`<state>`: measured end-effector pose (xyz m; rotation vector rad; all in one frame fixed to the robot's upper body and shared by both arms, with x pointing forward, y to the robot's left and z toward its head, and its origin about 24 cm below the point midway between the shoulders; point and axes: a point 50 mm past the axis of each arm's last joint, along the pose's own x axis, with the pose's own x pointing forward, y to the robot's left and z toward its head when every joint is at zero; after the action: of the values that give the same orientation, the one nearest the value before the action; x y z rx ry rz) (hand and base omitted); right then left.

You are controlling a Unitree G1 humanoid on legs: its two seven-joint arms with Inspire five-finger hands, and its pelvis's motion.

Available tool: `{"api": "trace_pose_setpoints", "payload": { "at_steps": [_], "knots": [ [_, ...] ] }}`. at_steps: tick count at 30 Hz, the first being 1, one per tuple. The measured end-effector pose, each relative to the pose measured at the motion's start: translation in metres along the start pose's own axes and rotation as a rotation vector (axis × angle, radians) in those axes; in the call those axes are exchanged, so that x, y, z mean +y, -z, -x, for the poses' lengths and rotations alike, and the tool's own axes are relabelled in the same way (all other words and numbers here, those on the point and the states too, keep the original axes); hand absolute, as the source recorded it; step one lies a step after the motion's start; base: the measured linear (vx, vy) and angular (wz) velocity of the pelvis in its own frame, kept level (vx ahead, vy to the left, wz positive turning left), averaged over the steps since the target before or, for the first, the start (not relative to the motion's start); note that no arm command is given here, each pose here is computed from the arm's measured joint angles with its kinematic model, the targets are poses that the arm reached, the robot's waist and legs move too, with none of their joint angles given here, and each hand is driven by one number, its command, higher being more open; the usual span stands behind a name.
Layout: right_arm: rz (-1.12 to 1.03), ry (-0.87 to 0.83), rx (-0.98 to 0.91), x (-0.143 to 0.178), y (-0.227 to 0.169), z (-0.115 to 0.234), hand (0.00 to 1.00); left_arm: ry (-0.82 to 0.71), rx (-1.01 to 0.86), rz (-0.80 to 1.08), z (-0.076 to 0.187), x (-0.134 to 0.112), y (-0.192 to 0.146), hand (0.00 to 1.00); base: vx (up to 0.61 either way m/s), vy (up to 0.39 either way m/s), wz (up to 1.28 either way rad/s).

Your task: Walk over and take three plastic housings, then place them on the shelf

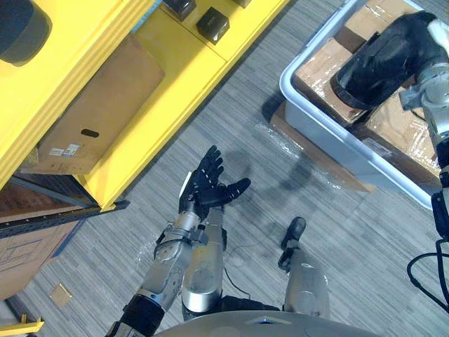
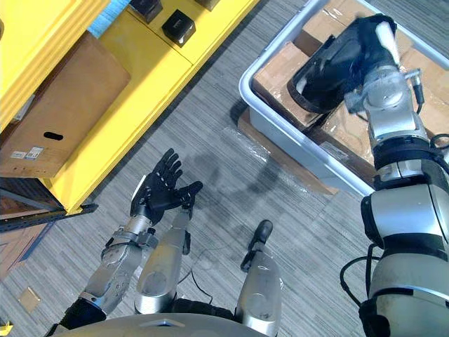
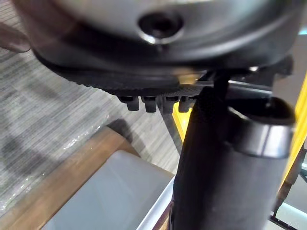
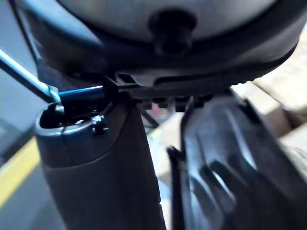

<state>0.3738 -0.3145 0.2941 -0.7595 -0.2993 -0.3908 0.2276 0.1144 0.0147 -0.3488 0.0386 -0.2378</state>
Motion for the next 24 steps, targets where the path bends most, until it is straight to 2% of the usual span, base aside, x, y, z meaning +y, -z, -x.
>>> {"api": "trace_pose_setpoints", "payload": {
  "at_steps": [3, 7, 9, 16, 21, 24],
  "knots": [
    [-0.076, 0.152, -0.164, -0.013, -0.027, 0.0, 1.0, 0.002, -0.004, -0.001, -0.001, 0.0, -0.001, 1.0, 0.01, -0.059, -0.08],
    [-0.158, 0.299, -0.179, -0.028, -0.028, 0.002, 1.0, -0.001, -0.005, -0.001, -0.001, 0.0, -0.001, 1.0, 0.0, -0.031, -0.05],
    [-0.194, 0.361, -0.134, -0.03, -0.016, 0.006, 1.0, 0.0, -0.002, -0.001, -0.001, -0.002, 0.0, 1.0, 0.0, -0.037, -0.09],
    [-0.269, 0.532, 0.233, -0.018, 0.046, 0.019, 1.0, 0.024, 0.048, 0.004, -0.001, -0.015, 0.013, 1.0, -0.01, -0.032, -0.06],
    [-0.307, 0.656, 0.282, -0.024, 0.053, 0.024, 1.0, 0.03, 0.085, 0.017, -0.003, -0.026, 0.024, 1.0, 0.0, -0.039, -0.01],
    [-0.315, 0.657, 0.291, -0.025, 0.054, 0.024, 1.0, 0.035, 0.069, 0.022, -0.008, -0.03, 0.021, 1.0, -0.03, -0.02, 0.04]
  ]
}}
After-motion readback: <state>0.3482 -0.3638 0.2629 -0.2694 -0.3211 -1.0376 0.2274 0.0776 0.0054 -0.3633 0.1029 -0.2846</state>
